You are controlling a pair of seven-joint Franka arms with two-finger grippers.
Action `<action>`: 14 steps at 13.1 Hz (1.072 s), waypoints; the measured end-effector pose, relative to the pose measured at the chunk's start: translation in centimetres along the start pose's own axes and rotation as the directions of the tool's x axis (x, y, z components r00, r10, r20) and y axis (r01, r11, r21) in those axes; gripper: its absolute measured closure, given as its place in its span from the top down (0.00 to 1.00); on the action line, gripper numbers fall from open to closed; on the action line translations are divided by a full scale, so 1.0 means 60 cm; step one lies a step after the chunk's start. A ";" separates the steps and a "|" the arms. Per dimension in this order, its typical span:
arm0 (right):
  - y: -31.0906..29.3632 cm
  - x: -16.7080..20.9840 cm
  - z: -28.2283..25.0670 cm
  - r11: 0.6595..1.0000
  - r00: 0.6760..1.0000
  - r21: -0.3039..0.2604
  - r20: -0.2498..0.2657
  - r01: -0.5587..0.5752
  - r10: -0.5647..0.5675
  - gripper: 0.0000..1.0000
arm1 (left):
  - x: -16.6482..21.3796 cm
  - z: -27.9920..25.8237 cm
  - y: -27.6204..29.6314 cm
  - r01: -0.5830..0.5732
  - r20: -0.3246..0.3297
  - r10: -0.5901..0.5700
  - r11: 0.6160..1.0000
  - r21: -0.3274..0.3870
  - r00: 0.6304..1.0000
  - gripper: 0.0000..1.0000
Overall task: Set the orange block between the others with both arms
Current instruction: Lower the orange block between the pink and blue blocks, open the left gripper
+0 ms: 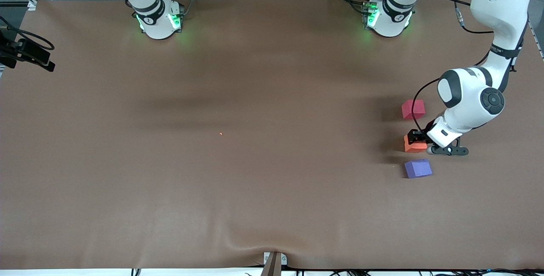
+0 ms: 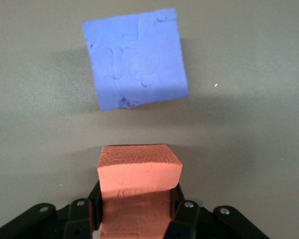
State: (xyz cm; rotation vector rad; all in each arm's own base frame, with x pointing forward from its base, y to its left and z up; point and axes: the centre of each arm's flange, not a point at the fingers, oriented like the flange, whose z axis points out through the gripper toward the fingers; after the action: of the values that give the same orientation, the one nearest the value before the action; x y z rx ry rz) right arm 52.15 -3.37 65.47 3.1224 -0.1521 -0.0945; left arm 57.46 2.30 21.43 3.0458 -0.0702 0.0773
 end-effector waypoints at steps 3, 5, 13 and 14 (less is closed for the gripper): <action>-0.001 0.000 0.000 1.000 1.000 0.000 0.000 0.001 -0.001 1.00 | -0.002 0.005 -0.006 0.005 0.004 -0.005 1.000 -0.001 1.000 0.53; -0.001 0.000 0.000 1.000 1.000 0.000 0.000 0.002 -0.002 1.00 | -0.002 0.007 -0.006 0.004 0.006 -0.004 1.000 -0.001 1.000 0.59; -0.002 0.001 0.002 1.000 1.000 -0.001 0.003 0.003 -0.003 1.00 | 0.024 -0.014 -0.007 0.003 -0.040 -0.002 1.000 0.003 0.999 1.00; -0.003 0.001 0.002 1.000 1.000 -0.001 0.003 0.003 -0.003 1.00 | 0.034 -0.026 -0.006 0.000 -0.058 0.000 1.000 0.005 0.998 1.00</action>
State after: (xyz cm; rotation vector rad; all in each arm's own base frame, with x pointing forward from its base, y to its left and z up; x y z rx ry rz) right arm 52.22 -3.22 65.35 3.1221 -0.1480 -0.0988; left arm 59.45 2.74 23.06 3.0460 -0.0655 0.1662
